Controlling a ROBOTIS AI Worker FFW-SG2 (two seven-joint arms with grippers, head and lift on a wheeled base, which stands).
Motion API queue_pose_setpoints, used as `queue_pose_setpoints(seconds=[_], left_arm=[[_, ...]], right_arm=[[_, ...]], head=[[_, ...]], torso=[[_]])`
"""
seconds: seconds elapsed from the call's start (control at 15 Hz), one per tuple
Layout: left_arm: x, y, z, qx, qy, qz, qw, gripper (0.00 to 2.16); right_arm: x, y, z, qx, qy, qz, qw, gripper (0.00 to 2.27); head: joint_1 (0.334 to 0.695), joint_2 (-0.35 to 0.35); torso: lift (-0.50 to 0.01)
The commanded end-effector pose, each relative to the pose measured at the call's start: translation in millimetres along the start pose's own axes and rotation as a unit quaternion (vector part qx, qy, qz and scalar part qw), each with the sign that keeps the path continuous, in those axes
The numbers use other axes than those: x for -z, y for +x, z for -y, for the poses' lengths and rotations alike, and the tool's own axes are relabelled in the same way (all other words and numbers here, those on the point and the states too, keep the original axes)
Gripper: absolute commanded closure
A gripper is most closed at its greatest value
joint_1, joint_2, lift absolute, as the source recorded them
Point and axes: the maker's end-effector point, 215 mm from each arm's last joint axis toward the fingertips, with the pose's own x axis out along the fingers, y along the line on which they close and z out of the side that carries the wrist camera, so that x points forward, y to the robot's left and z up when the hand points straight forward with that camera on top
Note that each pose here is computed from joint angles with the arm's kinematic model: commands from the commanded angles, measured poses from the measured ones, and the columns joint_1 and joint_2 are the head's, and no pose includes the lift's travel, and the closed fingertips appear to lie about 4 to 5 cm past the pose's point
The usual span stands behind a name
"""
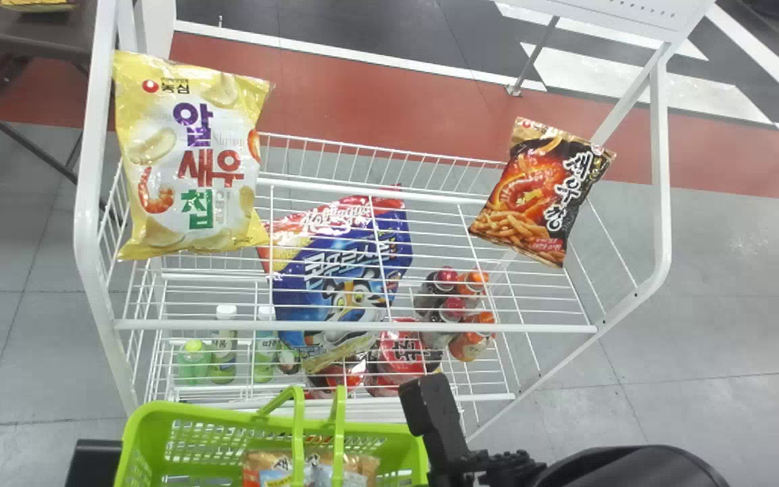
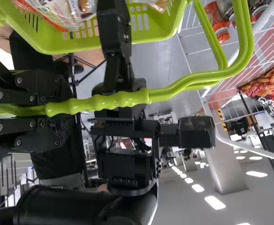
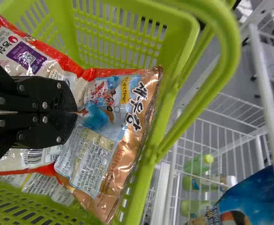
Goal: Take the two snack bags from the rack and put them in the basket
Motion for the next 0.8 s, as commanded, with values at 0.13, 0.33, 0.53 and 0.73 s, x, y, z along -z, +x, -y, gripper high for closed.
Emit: queue_pose_setpoints(seconds=[0.13, 0.33, 0.53, 0.73], left_arm=[[-3, 1, 2, 0.003, -0.002, 0.006, 1.0, 1.57], [-5, 2, 1, 0.001, 0.001, 0.005, 1.0, 1.57], [-5, 0, -2, -0.003, 0.0, 0.007, 1.0, 1.57], [-6, 0, -6, -0.002, -0.001, 0.013, 0.9999, 1.57]], right_arm=[[-5, -34, 31, 0.06, -0.003, 0.019, 0.998, 0.04], [-24, -70, 37, 0.065, 0.001, 0.063, 0.996, 0.05], [-98, -107, 37, 0.064, -0.041, 0.211, 0.974, 0.06], [-175, -165, 22, 0.075, -0.094, 0.39, 0.913, 0.07]], head=[[0.695, -0.35], [0.695, -0.35], [0.695, -0.35], [0.695, -0.35]], torso=[[-0.009], [-0.009], [-0.009], [-0.009]])
